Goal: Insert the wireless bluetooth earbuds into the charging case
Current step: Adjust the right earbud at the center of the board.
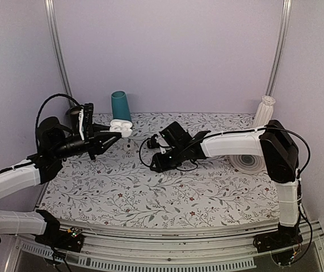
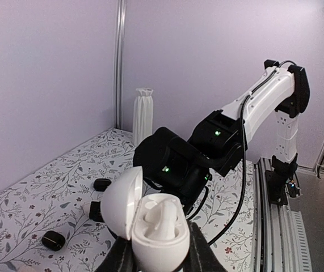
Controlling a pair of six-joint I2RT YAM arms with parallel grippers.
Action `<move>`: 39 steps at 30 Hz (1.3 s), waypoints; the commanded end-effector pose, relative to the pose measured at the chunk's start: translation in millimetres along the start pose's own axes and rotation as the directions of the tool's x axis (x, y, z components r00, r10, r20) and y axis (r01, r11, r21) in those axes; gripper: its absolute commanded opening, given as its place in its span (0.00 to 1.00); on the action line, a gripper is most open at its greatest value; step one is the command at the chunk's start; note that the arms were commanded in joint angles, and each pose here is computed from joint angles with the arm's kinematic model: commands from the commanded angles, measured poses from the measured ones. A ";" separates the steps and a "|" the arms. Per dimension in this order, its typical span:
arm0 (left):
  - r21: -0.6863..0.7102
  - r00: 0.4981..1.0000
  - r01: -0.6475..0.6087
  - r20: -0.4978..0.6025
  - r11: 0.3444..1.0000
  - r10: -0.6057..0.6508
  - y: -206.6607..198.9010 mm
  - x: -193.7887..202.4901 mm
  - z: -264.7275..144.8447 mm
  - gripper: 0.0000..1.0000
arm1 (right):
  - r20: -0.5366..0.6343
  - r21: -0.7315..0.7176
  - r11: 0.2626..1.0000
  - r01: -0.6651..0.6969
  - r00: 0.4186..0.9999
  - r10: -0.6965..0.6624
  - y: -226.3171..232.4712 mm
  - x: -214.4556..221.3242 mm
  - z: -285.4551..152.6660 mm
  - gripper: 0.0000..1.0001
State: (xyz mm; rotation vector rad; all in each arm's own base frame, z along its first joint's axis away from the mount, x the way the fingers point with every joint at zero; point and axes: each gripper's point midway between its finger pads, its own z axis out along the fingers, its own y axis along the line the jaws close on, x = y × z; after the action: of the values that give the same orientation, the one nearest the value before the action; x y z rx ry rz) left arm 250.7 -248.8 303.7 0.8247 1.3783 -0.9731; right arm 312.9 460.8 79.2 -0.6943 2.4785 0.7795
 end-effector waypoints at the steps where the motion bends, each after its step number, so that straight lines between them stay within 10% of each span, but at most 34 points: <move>1: -0.023 1.000 -0.016 0.020 1.000 0.016 2.9 -5.7 -5.8 0.00 | -0.051 0.024 0.999 -0.028 0.998 0.029 -5.2 10.4 10.0 0.35; 39: -0.004 1.000 0.006 0.001 1.000 -0.006 3.2 1.8 -3.0 0.00 | -0.076 0.101 0.992 -0.079 0.993 0.087 -34.6 36.8 26.8 0.42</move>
State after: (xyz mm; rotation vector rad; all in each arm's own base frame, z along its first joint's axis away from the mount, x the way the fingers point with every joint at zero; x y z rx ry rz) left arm 250.9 -247.3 304.0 0.8215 1.3794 -0.9749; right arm 312.0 445.3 38.4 -0.6246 2.5919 0.6753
